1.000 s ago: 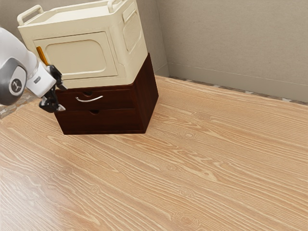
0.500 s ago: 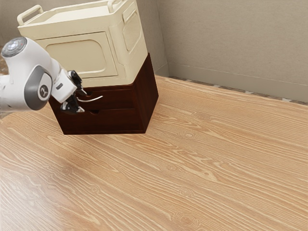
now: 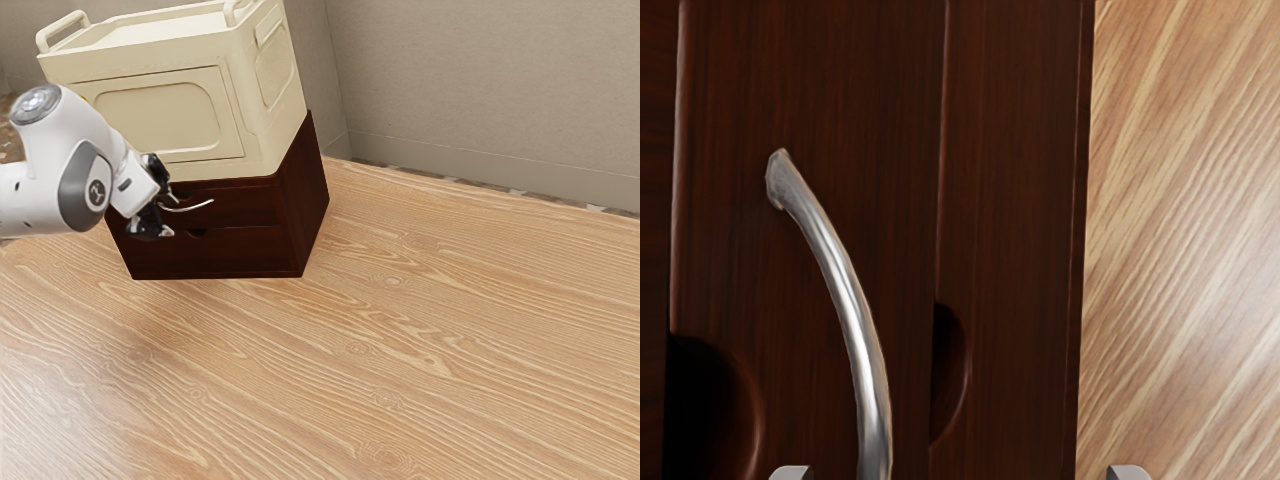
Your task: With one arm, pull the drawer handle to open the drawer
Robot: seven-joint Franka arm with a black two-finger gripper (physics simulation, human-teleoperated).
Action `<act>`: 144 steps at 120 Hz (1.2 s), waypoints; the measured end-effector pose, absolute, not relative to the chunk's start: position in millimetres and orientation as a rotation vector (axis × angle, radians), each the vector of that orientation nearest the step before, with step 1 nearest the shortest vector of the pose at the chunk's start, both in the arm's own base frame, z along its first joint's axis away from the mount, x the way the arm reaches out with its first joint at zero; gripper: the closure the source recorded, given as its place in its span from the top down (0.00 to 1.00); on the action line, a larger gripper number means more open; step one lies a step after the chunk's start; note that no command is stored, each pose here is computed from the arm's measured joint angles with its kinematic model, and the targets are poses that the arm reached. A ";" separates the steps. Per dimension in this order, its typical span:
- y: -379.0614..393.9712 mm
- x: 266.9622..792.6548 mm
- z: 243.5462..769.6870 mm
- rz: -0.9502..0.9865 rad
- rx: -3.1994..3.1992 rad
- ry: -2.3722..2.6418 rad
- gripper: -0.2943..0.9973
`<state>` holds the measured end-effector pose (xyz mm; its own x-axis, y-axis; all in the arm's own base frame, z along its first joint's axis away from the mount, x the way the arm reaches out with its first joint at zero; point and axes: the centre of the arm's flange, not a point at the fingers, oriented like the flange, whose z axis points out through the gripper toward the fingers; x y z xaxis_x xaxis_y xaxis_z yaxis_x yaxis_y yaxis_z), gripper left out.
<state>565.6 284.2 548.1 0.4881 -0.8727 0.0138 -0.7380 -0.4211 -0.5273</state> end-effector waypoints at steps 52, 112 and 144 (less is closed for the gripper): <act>280.3 565.2 546.9 -0.440 -2.298 1.335 0.29; 268.6 526.3 547.7 -0.524 -2.348 1.357 0.30; 267.4 506.0 548.5 -0.555 -2.364 1.359 0.30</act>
<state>506.0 267.4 548.5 0.4609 -0.8735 0.1568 -0.7334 -0.4744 -0.4869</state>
